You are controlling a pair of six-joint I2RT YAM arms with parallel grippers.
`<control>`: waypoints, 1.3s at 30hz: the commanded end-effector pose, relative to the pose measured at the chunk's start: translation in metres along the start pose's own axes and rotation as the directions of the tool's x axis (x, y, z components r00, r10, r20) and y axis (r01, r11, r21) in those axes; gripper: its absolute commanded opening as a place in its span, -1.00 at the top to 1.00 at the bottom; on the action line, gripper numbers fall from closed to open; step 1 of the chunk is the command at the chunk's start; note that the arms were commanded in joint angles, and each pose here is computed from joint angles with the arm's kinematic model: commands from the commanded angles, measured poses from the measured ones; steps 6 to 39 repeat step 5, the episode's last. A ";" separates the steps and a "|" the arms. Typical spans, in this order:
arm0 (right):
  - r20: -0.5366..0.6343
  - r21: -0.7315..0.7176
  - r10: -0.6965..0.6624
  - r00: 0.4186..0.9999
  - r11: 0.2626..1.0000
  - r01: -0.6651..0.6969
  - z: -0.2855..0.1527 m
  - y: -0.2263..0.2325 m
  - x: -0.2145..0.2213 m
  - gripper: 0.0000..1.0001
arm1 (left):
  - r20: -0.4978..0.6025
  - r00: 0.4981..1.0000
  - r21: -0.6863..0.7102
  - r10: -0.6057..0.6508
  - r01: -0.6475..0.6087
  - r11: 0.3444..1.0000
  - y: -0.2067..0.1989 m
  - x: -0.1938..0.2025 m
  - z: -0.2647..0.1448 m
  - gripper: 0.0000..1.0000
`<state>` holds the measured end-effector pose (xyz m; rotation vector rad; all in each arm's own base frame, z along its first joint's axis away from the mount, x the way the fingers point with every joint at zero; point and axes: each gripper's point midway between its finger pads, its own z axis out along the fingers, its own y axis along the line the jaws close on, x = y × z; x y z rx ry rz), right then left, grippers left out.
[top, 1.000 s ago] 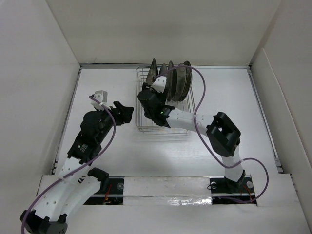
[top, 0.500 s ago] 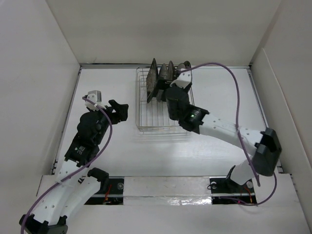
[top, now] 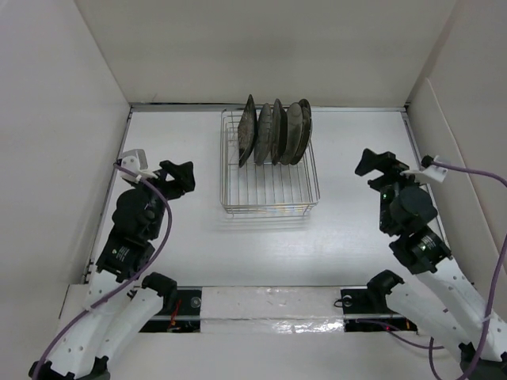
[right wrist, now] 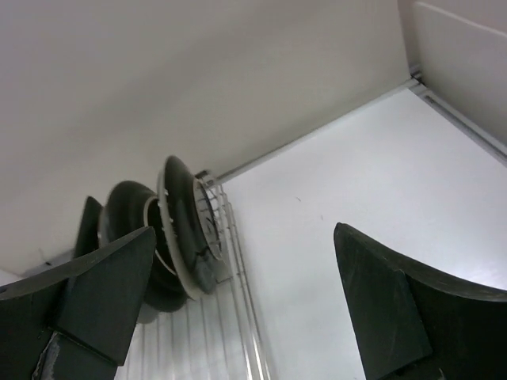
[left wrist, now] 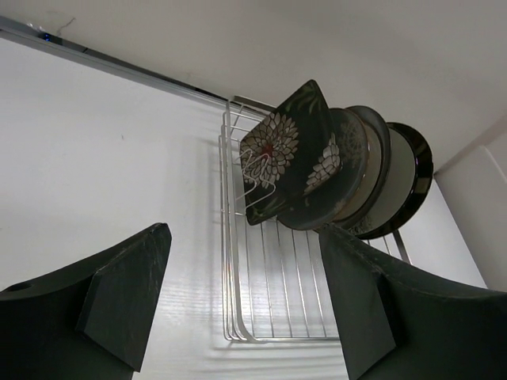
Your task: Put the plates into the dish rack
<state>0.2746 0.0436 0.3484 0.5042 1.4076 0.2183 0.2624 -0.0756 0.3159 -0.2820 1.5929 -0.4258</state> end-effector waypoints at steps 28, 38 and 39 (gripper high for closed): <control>-0.156 -0.059 -0.023 0.988 0.998 0.014 0.014 -0.007 0.054 -0.99 | 0.056 0.998 -0.013 -0.005 0.006 1.000 0.002 -0.012 0.002 -0.44; -0.156 -0.059 -0.023 0.988 0.998 0.014 0.014 -0.007 0.054 -0.99 | 0.056 0.998 -0.013 -0.005 0.006 1.000 0.002 -0.012 0.002 -0.44; -0.156 -0.059 -0.023 0.988 0.998 0.014 0.014 -0.007 0.054 -0.99 | 0.056 0.998 -0.013 -0.005 0.006 1.000 0.002 -0.012 0.002 -0.44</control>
